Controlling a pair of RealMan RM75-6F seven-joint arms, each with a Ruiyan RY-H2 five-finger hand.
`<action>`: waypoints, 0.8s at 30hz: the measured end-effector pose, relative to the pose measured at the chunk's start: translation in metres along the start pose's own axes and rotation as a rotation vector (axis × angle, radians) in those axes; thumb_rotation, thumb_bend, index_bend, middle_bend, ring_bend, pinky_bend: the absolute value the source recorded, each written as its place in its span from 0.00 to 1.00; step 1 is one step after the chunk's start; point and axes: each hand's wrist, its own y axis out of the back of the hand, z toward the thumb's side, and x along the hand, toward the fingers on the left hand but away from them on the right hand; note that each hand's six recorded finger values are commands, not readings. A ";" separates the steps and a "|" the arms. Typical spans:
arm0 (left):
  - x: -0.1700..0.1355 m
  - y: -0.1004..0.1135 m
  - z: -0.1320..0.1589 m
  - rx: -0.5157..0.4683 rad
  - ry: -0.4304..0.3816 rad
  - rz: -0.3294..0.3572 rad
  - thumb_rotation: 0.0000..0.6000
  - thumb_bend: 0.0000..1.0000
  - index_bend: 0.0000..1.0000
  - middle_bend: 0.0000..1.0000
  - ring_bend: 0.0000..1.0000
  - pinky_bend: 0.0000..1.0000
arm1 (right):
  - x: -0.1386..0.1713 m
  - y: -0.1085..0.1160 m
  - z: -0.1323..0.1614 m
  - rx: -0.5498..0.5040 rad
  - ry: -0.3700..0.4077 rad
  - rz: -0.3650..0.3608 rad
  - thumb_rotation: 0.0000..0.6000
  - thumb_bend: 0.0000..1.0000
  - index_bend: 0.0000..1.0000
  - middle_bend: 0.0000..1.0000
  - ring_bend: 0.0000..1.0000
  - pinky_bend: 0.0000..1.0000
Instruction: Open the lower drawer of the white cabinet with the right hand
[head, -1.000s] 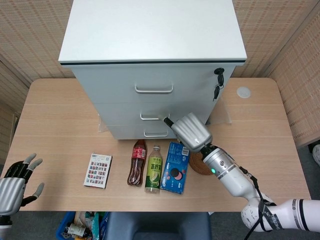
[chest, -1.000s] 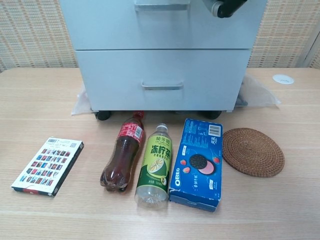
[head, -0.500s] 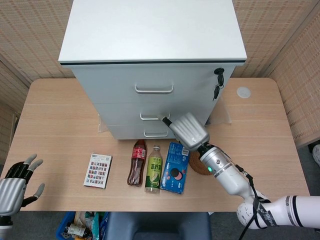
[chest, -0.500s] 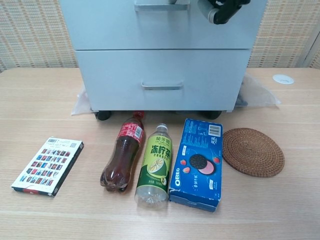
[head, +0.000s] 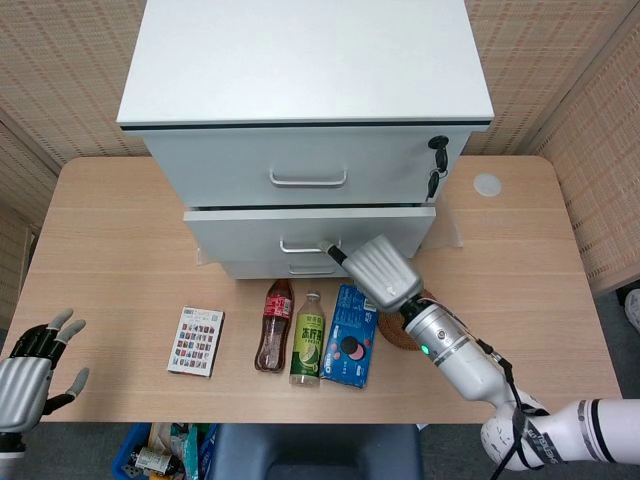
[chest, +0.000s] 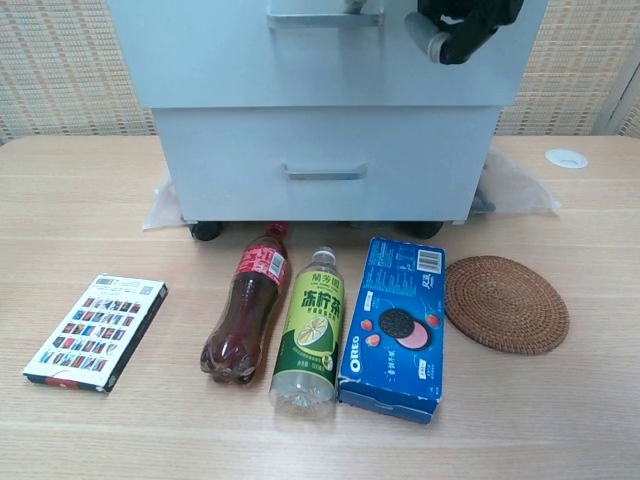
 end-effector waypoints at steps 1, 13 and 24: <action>0.000 0.000 0.000 0.001 0.000 0.000 1.00 0.34 0.17 0.10 0.16 0.15 | 0.003 0.001 0.001 0.005 0.005 -0.003 1.00 0.68 0.16 0.87 0.95 0.97; 0.000 -0.001 0.001 0.003 -0.002 -0.001 1.00 0.34 0.17 0.10 0.16 0.15 | 0.027 0.003 0.014 0.043 0.047 -0.009 1.00 0.67 0.16 0.87 0.95 0.97; -0.002 -0.001 -0.001 0.002 0.003 -0.001 1.00 0.34 0.17 0.10 0.16 0.15 | 0.037 0.006 0.022 0.058 0.069 -0.023 1.00 0.67 0.16 0.87 0.95 0.97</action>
